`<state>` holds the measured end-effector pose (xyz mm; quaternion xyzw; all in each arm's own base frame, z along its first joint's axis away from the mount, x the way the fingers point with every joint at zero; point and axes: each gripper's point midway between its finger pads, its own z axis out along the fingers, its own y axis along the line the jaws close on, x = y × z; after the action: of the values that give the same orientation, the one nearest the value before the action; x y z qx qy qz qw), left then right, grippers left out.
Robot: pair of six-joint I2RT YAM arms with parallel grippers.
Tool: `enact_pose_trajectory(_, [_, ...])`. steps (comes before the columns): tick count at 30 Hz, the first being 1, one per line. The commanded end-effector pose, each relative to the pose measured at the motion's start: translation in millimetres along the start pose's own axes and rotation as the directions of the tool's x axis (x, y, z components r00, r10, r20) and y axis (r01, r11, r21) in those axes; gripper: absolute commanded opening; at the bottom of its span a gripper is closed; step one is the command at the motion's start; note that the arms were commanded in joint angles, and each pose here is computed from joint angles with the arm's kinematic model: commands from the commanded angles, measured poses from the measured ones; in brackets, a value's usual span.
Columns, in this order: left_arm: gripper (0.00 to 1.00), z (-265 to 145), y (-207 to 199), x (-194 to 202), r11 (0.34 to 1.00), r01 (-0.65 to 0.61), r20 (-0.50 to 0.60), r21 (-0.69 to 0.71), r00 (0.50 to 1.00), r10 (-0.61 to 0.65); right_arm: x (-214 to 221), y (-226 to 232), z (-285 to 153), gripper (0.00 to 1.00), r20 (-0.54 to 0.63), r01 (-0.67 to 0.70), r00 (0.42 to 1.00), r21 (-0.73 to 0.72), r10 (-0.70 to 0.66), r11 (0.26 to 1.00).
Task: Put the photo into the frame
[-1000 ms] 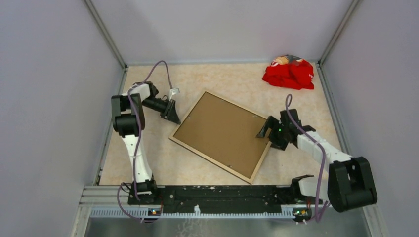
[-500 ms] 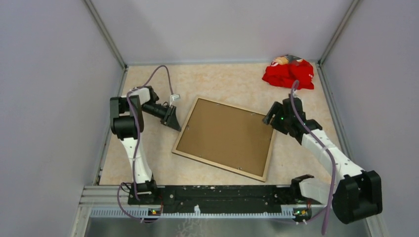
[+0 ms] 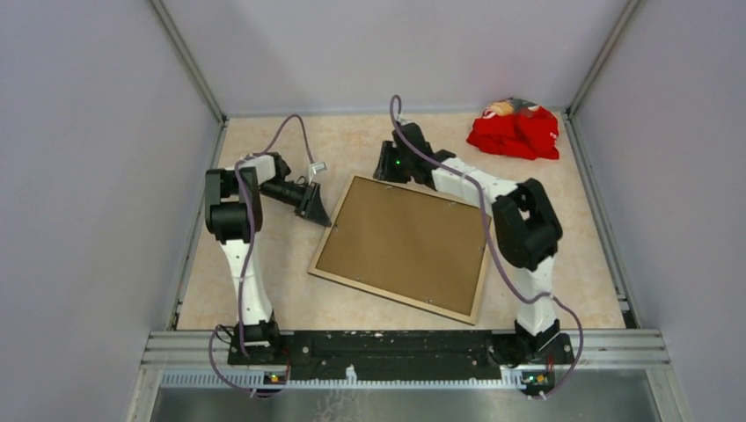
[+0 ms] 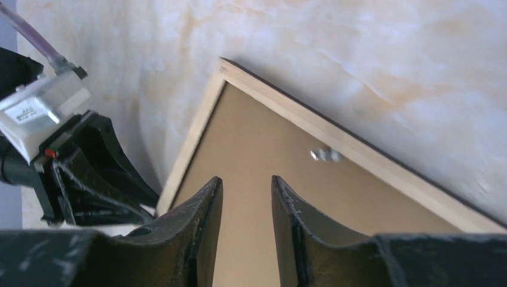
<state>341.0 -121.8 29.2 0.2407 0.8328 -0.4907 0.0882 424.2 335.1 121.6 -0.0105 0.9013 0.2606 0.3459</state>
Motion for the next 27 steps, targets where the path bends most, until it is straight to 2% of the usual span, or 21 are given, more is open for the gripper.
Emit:
enact_pose_trajectory(1, [0.32, 6.5, 1.5, 4.6, 1.000, -0.027, 0.002, 0.013, 1.000, 0.027, -8.6, 41.1, 33.5, 0.33, -0.008, 0.070, 0.997, -0.087, -0.071, 0.994])
enact_pose_trajectory(7, [0.31, 9.8, 2.5, 11.2, 0.999, -0.023, -0.004, 0.022, 1.000, 0.023, 9.1, 44.0, 72.4, 0.16, -0.055, 0.051, 0.997, -0.088, -0.056, 0.995])
enact_pose_trajectory(12, [0.31, 9.1, 0.6, 11.4, 0.999, -0.028, -0.002, 0.025, 1.000, 0.028, 22.7, 36.6, 88.0, 0.07, -0.087, 0.025, 0.996, -0.076, -0.031, 0.997])
enact_pose_trajectory(21, [0.30, 9.9, -1.9, 15.2, 0.999, -0.028, -0.004, 0.033, 1.000, 0.028, 49.9, 12.9, 104.0, 0.00, -0.147, 0.012, 0.989, -0.013, -0.014, 1.000])
enact_pose_trajectory(27, [0.30, 9.5, -1.4, 14.6, 0.999, -0.031, -0.005, 0.028, 1.000, 0.031, 72.7, -6.8, 107.2, 0.00, -0.194, 0.015, 0.981, 0.038, -0.008, 0.999])
